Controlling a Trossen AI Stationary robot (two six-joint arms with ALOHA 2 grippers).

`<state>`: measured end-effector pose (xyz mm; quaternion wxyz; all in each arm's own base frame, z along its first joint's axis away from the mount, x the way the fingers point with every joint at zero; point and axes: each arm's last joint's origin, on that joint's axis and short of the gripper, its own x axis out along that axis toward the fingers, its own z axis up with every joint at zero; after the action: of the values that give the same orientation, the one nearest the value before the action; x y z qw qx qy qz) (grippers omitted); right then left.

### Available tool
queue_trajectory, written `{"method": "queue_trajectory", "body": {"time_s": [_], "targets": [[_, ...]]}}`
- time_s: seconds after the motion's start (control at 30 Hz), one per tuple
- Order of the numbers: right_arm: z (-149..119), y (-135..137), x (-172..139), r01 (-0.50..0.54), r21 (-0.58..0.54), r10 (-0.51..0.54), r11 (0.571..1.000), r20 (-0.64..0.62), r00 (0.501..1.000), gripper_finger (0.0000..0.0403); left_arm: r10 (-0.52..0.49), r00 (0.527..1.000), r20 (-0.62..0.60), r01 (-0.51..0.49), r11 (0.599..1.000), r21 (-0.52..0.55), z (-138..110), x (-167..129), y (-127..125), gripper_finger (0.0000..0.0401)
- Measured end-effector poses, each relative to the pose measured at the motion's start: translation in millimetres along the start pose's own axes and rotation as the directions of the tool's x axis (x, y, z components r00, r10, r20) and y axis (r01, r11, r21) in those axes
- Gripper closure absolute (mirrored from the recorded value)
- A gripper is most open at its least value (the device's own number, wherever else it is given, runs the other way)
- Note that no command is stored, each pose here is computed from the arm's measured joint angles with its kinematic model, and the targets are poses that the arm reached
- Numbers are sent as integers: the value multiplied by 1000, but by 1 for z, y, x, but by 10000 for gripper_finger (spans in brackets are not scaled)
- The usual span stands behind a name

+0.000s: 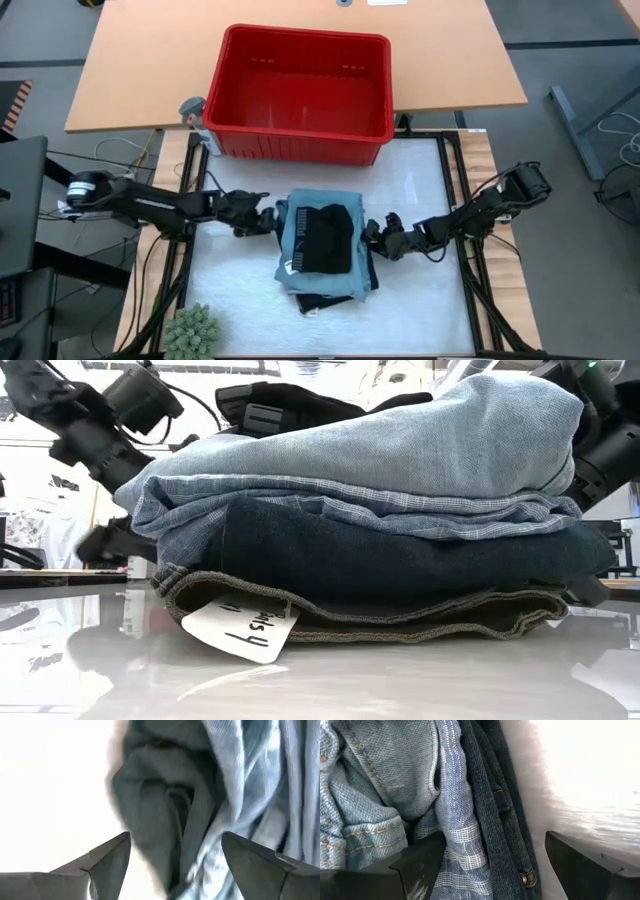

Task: Fold Laundry from Bin
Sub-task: Put all the folded clothes into the red bin

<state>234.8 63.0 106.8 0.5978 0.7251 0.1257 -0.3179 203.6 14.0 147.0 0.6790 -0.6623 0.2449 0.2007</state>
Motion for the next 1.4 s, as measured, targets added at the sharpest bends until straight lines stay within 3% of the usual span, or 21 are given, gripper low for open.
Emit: {"method": "queue_trajectory", "body": {"time_s": [0.27, 0.47, 0.6, 0.77, 1.03, 1.2, 1.3, 1.4], "targets": [[4, 3, 2, -10, -20, 10, 1000, 15, 1000, 28, 133, 991, 31, -125, 973, -192, -34, -23, 9, 101], [4, 2, 2, -17, -28, 18, 999, 32, 999, 28, 47, 993, 112, -23, 978, -210, -44, -7, 3, 101], [4, 3, 2, -27, -37, 28, 999, 29, 999, 28, 79, 993, 92, -55, 969, -241, -49, 12, 10, 101], [5, 6, 3, -49, -54, 50, 997, 27, 998, 28, 37, 994, 101, -5, 955, -296, -58, 34, 11, 101], [13, 12, 8, -27, -110, 24, 994, -24, 999, 40, -35, 996, 80, 55, 964, -261, -60, 63, -5, 105], [17, 15, 11, 8, -114, -15, 993, -59, 998, 98, -16, 998, 63, 33, 960, -278, -57, 75, -6, 148], [19, 15, 12, 21, -119, -30, 993, -79, 996, 163, -10, 997, 80, 33, 957, -289, -57, 78, -6, 211], [20, 17, 12, 9, -162, -23, 987, -88, 996, 255, -3, 992, 127, 38, 961, -273, -55, 82, -9, 297]]}}
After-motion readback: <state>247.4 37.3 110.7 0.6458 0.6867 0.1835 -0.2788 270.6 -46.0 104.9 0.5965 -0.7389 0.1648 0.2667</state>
